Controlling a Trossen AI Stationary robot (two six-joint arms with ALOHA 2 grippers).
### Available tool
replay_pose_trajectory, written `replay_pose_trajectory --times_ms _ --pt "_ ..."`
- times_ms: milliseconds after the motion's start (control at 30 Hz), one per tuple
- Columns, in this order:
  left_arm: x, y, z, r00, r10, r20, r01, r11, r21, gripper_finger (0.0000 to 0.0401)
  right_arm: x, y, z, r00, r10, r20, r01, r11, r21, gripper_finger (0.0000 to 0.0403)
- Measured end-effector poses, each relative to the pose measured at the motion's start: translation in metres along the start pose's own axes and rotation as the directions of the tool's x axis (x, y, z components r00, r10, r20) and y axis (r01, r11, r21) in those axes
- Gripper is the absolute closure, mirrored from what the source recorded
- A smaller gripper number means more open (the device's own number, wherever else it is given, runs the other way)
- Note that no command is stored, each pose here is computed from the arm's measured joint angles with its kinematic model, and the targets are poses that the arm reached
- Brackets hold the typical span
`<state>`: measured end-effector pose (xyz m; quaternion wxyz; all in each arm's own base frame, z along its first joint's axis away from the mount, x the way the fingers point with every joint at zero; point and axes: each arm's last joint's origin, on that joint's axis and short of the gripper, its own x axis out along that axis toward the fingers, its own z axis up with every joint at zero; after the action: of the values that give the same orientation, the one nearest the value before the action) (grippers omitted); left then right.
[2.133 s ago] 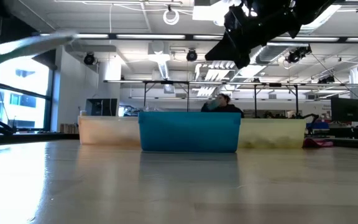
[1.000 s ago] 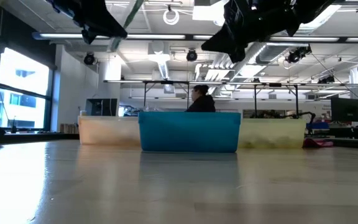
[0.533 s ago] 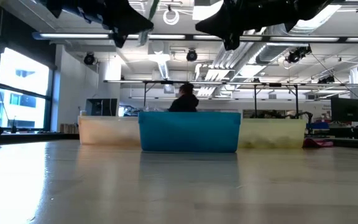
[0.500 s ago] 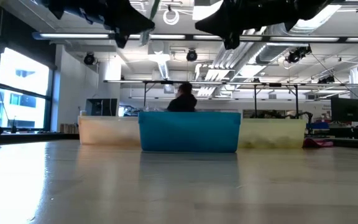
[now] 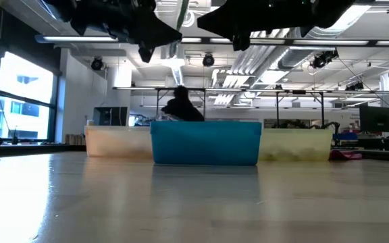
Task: Pick & Place Toothbrushes
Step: Put the green toothbrush into the top blue bin
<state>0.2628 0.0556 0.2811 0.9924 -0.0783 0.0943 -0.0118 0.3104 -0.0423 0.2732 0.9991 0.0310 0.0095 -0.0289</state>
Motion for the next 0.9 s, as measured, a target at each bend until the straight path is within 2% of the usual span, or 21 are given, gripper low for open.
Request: replay_pose_trajectory --times_ms 167,333,700,900 --pt "0.003 0.001 -0.003 1.0 0.001 -0.02 -0.001 1.0 -0.005 0.0394 0.004 0.004 0.003 0.997 0.023 0.073 -0.023 1.0 -0.008 0.0289" --pt "0.004 0.001 -0.004 1.0 0.001 -0.023 -0.001 1.0 0.019 0.0394 0.004 0.005 0.004 0.994 0.064 0.087 -0.064 0.998 -0.005 0.0251" --pt "0.027 0.007 -0.013 0.999 -0.043 0.024 0.042 0.998 0.035 0.0394 0.01 0.004 -0.007 0.997 0.063 0.048 -0.065 0.997 0.041 0.0241" --pt "0.036 0.01 -0.022 0.999 -0.042 -0.002 0.042 0.999 0.027 0.0394 0.01 0.004 -0.007 0.996 0.07 0.053 -0.072 0.997 0.035 0.0245"
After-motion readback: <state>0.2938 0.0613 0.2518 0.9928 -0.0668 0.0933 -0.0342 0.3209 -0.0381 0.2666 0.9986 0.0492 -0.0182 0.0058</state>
